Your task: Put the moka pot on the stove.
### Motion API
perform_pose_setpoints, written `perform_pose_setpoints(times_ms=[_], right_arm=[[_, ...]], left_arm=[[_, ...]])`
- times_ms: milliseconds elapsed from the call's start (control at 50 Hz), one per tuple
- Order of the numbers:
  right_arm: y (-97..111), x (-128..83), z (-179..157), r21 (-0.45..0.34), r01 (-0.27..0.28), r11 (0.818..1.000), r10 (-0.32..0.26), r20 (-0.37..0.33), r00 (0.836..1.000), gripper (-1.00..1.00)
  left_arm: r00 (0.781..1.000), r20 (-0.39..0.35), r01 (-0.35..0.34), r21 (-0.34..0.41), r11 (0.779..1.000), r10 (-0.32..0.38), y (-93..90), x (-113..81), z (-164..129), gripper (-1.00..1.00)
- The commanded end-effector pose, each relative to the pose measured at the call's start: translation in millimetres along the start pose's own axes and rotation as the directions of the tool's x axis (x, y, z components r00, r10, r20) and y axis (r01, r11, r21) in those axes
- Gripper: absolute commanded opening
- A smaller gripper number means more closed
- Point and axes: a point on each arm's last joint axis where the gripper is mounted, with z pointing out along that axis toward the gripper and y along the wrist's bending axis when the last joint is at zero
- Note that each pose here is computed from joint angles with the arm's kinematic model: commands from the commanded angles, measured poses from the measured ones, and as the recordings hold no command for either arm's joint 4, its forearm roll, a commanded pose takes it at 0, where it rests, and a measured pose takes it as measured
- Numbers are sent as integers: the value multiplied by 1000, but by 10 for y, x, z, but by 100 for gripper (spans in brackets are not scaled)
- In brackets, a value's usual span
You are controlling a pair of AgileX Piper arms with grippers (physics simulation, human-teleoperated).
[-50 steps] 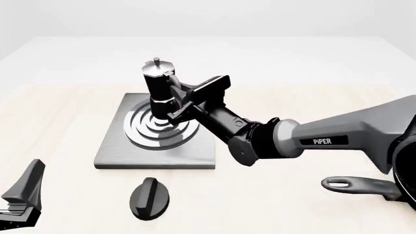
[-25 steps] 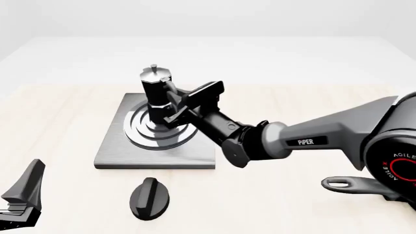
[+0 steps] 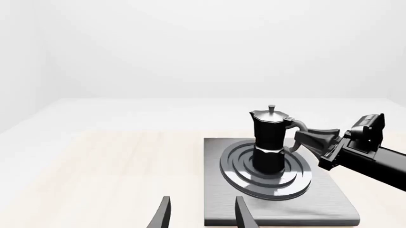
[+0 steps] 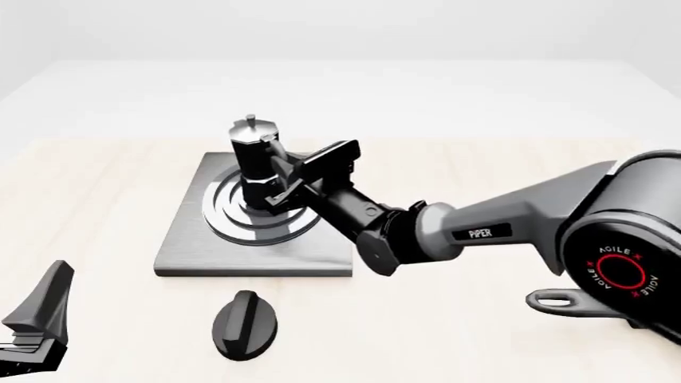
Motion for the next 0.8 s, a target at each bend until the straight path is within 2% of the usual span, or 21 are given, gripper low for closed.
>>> perform_pose_setpoints(times_ms=[20, 240, 260, 800], right_arm=[[-7, -14, 67, 1, -7, 1000, 7, 16, 1000, -100], [20, 59, 121, -5, -8, 1000, 8, 3, 1000, -100], [30, 61, 123, -7, -8, 1000, 8, 3, 1000, 100], [22, 64, 160, -5, -11, 1000, 11, 1, 1000, 100]], left_arm=[[1000, 0, 0, 0, 1000, 0, 0, 0, 0, 100], [1000, 0, 0, 0, 1000, 0, 0, 0, 0, 100], [1000, 0, 0, 0, 1000, 0, 0, 0, 0, 100], [1000, 0, 0, 0, 1000, 0, 0, 0, 0, 100]])
